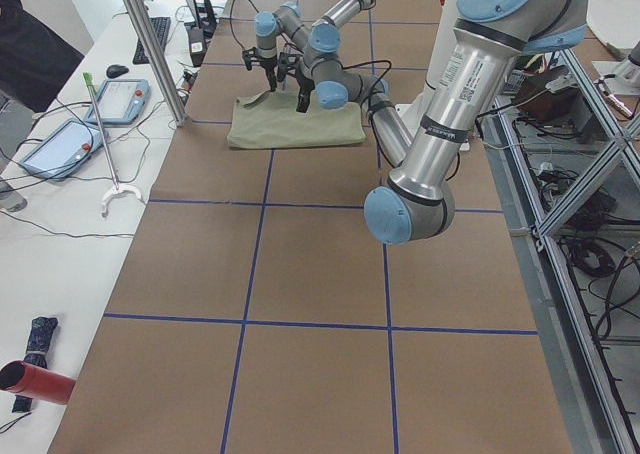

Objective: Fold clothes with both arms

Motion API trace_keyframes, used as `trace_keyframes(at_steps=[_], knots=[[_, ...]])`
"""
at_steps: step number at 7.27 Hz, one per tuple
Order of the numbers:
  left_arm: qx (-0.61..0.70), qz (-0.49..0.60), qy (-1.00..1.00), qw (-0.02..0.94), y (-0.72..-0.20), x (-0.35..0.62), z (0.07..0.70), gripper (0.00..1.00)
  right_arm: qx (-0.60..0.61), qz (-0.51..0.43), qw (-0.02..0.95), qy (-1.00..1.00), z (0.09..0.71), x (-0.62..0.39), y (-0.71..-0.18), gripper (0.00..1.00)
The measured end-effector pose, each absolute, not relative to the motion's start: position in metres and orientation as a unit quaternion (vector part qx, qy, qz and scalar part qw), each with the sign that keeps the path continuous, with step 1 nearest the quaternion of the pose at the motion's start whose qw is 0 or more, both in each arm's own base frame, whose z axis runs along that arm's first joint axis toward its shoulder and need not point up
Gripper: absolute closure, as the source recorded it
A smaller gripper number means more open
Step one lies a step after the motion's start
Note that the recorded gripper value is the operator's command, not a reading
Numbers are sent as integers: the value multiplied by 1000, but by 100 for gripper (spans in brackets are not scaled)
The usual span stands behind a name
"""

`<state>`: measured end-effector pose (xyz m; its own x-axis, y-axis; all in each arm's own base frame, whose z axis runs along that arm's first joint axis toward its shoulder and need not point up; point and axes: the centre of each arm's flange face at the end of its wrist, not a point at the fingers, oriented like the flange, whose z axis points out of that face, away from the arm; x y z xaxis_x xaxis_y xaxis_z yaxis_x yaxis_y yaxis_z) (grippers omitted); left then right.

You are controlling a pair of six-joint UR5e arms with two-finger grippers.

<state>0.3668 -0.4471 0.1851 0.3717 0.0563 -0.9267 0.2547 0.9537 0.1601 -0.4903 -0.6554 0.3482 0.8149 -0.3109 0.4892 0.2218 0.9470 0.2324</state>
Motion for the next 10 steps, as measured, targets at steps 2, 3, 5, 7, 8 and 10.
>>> trace_keyframes(at_steps=[2,3,5,7,8,10], knots=[[140,-61,557,816,-448,366,185,1,88,-135,949,-272,343,-478,-666,0],[140,-62,557,816,-448,365,185,1,95,-133,947,-278,327,-478,-670,0],[141,-63,557,816,-450,363,185,1,108,-131,942,-290,281,-502,-683,0],[141,-63,557,816,-452,360,185,1,129,-131,937,-298,274,-542,-688,0],[141,-64,557,816,-452,360,185,1,144,-132,936,-293,271,-558,-689,0],[141,-64,557,816,-452,360,185,1,169,-130,934,-288,275,-569,-693,0]])
